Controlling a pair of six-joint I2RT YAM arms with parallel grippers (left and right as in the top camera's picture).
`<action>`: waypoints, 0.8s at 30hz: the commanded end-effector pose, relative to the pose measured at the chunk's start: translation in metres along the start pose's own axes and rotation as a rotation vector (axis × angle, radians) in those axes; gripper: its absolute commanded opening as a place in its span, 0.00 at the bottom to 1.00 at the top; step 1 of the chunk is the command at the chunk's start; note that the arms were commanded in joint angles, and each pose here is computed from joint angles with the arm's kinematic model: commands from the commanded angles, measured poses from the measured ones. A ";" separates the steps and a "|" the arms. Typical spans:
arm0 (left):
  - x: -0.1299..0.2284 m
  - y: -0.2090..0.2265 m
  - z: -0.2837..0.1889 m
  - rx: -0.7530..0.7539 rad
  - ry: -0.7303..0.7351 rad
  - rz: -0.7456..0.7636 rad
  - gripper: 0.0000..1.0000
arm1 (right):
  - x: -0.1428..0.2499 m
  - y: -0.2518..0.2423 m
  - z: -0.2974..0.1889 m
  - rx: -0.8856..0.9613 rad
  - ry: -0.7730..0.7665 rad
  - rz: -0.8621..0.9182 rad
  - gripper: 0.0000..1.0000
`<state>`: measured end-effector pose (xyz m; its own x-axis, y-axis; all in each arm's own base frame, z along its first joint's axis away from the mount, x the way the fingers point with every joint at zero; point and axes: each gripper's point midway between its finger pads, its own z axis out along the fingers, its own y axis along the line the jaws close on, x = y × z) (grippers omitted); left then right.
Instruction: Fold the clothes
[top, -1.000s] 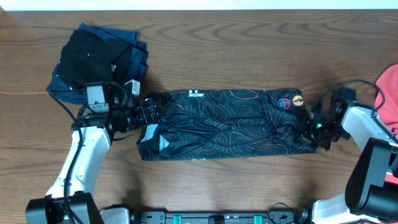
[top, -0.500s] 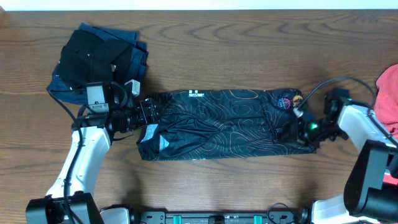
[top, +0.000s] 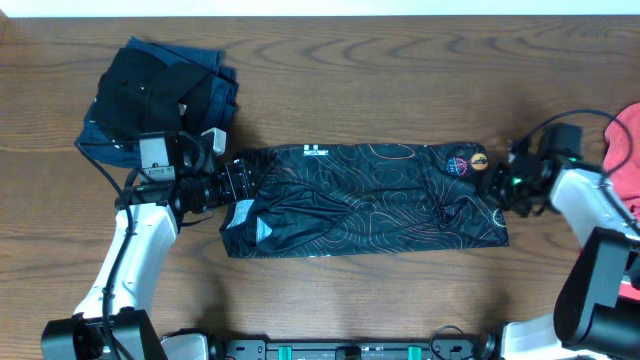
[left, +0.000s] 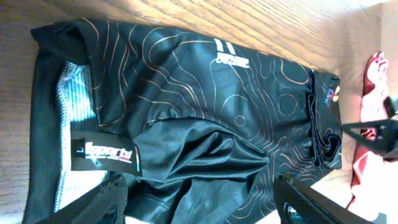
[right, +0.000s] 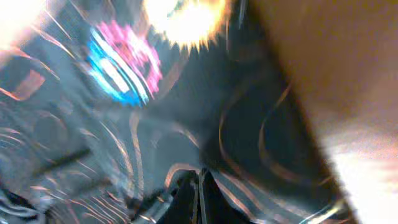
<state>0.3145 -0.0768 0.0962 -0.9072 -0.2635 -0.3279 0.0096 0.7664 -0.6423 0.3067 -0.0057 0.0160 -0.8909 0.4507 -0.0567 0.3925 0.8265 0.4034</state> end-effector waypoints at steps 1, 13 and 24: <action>-0.001 0.000 -0.003 -0.007 -0.011 0.022 0.77 | 0.044 -0.012 0.021 0.088 0.128 0.034 0.01; -0.002 -0.001 -0.003 -0.006 -0.013 0.024 0.77 | 0.076 0.045 -0.026 -0.113 0.188 -0.304 0.01; 0.004 0.000 -0.003 -0.010 0.007 0.007 0.77 | -0.002 0.075 -0.024 -0.145 -0.140 -0.222 0.35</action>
<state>0.3118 -0.0767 0.0945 -0.9117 -0.2640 -0.3148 -0.0008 0.7673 -0.6413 0.3257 0.0391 0.0740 -0.9096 0.2817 -0.3054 0.1063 0.8684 0.4844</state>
